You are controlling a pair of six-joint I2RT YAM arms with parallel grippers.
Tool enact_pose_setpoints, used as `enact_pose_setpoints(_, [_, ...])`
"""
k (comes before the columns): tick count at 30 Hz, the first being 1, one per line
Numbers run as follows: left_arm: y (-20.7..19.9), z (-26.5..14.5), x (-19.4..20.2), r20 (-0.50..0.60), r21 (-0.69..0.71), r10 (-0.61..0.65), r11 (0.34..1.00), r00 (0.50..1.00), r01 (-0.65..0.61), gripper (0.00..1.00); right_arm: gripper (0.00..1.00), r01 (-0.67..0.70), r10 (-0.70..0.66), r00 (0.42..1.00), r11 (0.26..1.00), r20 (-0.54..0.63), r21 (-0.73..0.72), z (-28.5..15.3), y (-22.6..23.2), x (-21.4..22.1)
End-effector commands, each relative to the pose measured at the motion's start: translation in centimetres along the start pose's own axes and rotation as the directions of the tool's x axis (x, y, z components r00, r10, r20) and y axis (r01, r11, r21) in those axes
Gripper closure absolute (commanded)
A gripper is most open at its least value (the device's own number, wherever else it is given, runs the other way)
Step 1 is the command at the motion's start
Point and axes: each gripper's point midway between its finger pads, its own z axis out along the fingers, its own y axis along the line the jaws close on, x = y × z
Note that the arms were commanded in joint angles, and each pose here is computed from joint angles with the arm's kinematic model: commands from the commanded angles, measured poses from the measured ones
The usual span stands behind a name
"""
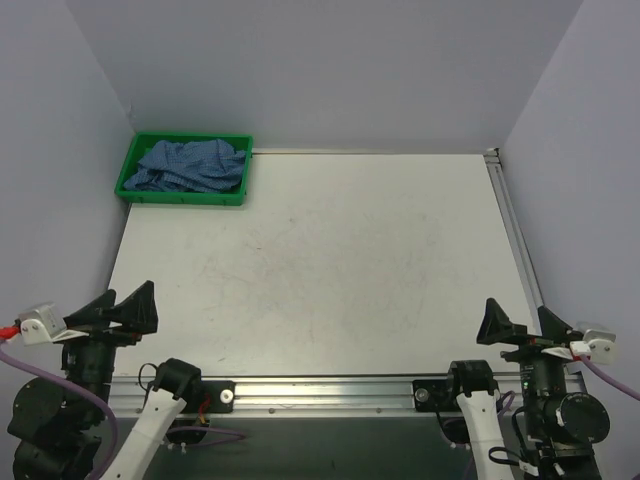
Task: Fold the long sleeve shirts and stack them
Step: Grab the shirt from the pile
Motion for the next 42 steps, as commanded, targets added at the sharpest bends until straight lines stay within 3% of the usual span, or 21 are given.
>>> enact_pose_setpoints(1, [-0.2,1.1,1.0,-0.044,-0.021,-0.006,1.000,0.999,0.005,0.03,0.00,0.013,-0.012,0.995,1.000,0.096,-0.008,-1.3,-0.3,-0.9])
enact_pose_setpoints(7, [-0.4,3.1,3.1,-0.109,-0.043,-0.006,0.999,0.994,0.001,0.03,0.00,-0.011,0.009,0.998,0.999,0.067,0.035,-0.6,-0.9,0.0])
enact_pose_setpoints(13, [-2.5,7.7,5.2,-0.171,-0.057,-0.043,0.998,0.984,0.033,0.03,0.00,-0.038,0.039,0.999,0.998,-0.023,0.043,1.3,-0.5,1.4])
enact_pose_setpoints(19, [-4.1,15.8,10.2,-0.359,-0.178,-0.029,0.983,0.933,-0.038,0.03,0.00,-0.026,0.027,0.968,1.000,-0.251,0.007,4.5,1.0,5.0])
enact_pose_setpoints(24, [-4.4,22.4,13.2,-0.431,-0.246,-0.032,0.966,0.902,-0.083,0.03,0.00,-0.051,0.015,0.902,0.996,-0.431,-0.072,6.3,3.2,8.0])
enact_pose_setpoints(29, [0.4,31.1,15.0,-0.380,-0.398,-0.193,0.917,0.905,0.029,0.03,0.00,-0.085,0.003,0.843,0.988,-0.539,-0.128,7.3,4.8,9.6])
enact_pose_setpoints(33, [3.5,36.9,16.5,-0.319,-0.454,-0.236,0.888,0.918,0.070,0.03,0.00,-0.133,0.004,0.803,0.976,-0.597,-0.172,7.4,6.1,10.9])
enact_pose_setpoints(34, [4.8,38.7,18.4,-0.324,-0.468,-0.237,0.882,0.916,0.063,0.02,0.00,-0.141,0.000,0.796,0.972,-0.605,-0.186,7.3,6.4,11.1])
enact_pose_setpoints(36, [5.4,41.4,17.8,-0.285,-0.475,-0.234,0.877,0.930,0.075,0.02,0.00,-0.146,-0.012,0.780,0.969,-0.626,-0.201,7.3,6.7,11.9])
enact_pose_setpoints(37, [7.1,42.5,20.5,-0.317,-0.505,-0.235,0.862,0.919,0.046,0.03,0.00,-0.145,-0.016,0.774,0.969,-0.634,-0.202,7.3,6.6,12.3])
enact_pose_setpoints(42, [10.9,46.7,24.1,-0.290,-0.563,-0.272,0.824,0.918,0.067,0.03,0.00,-0.178,-0.055,0.777,0.936,-0.628,-0.303,6.8,8.2,12.6])
